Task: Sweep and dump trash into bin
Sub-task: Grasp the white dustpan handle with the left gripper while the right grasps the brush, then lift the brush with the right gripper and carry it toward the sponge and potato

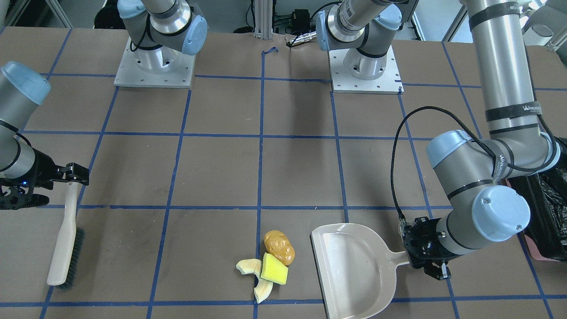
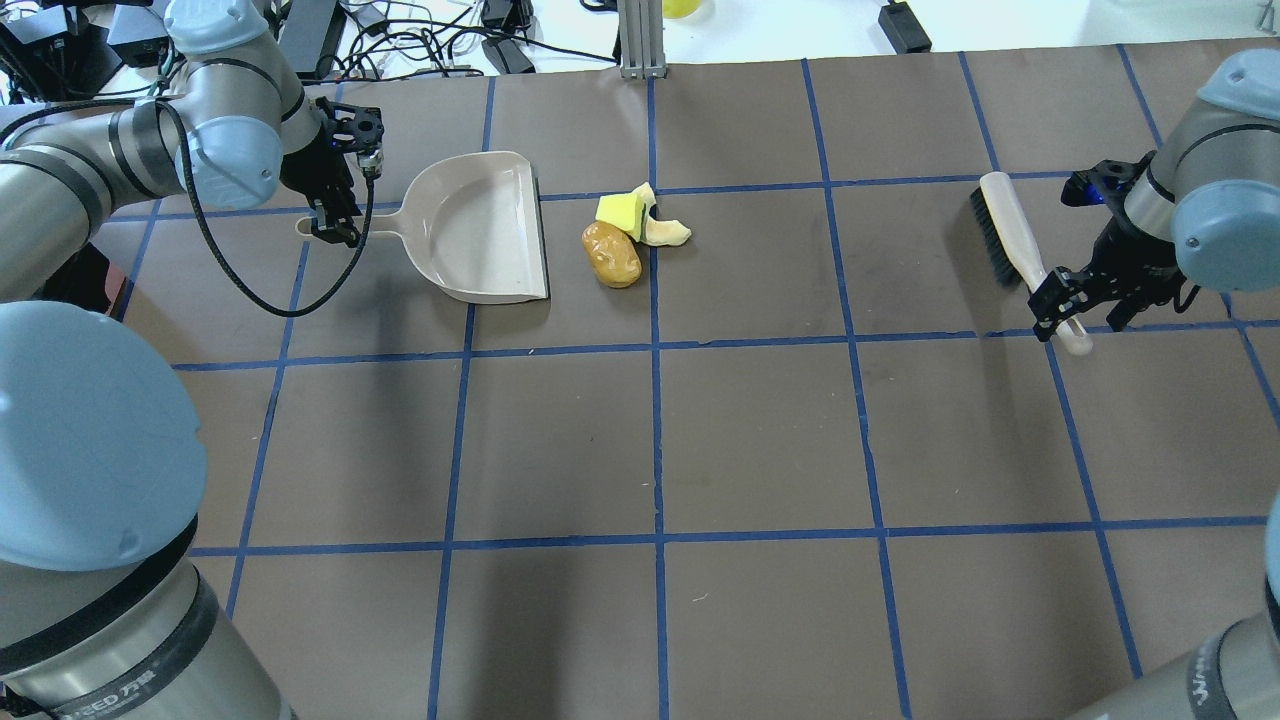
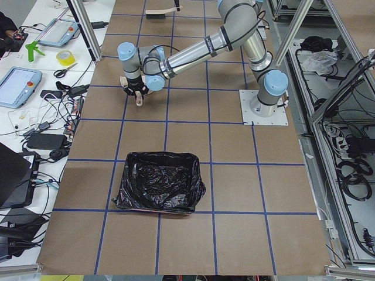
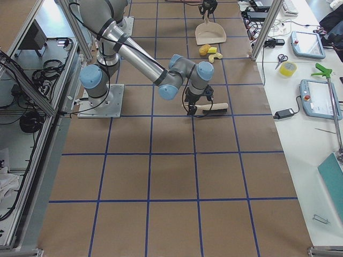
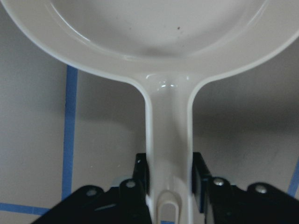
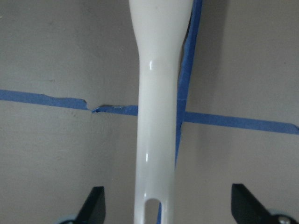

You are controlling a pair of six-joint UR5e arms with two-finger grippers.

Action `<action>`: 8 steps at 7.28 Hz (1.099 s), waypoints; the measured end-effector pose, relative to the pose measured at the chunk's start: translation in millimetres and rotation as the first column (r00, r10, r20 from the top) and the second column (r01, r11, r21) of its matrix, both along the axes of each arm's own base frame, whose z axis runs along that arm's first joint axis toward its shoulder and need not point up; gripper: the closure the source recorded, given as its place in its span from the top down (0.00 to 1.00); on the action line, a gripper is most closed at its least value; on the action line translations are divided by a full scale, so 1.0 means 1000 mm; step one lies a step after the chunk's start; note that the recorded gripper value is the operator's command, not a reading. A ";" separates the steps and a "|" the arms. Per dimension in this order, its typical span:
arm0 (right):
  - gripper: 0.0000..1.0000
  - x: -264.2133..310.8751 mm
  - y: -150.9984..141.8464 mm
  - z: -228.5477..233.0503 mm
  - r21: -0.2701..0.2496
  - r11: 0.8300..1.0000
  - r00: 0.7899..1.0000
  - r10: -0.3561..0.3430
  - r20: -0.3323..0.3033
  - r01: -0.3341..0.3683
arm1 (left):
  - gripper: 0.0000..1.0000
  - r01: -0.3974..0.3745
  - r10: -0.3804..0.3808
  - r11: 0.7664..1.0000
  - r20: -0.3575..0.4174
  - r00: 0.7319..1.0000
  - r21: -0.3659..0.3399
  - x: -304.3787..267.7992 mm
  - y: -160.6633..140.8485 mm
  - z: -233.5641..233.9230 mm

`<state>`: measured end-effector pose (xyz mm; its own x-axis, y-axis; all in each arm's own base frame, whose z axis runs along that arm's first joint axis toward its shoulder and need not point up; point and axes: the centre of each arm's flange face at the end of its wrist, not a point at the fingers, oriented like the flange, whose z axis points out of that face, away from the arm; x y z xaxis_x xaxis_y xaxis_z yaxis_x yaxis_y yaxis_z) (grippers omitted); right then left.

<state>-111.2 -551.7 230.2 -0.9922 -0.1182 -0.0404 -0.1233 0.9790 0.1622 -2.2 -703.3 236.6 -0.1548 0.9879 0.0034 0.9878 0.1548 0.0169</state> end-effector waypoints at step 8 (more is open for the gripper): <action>0.28 0.014 -0.008 -0.002 -0.011 0.999 0.999 -0.048 -0.002 0.048 | 0.01 0.051 -0.051 0.999 0.097 0.994 0.005 -0.051 0.002 0.007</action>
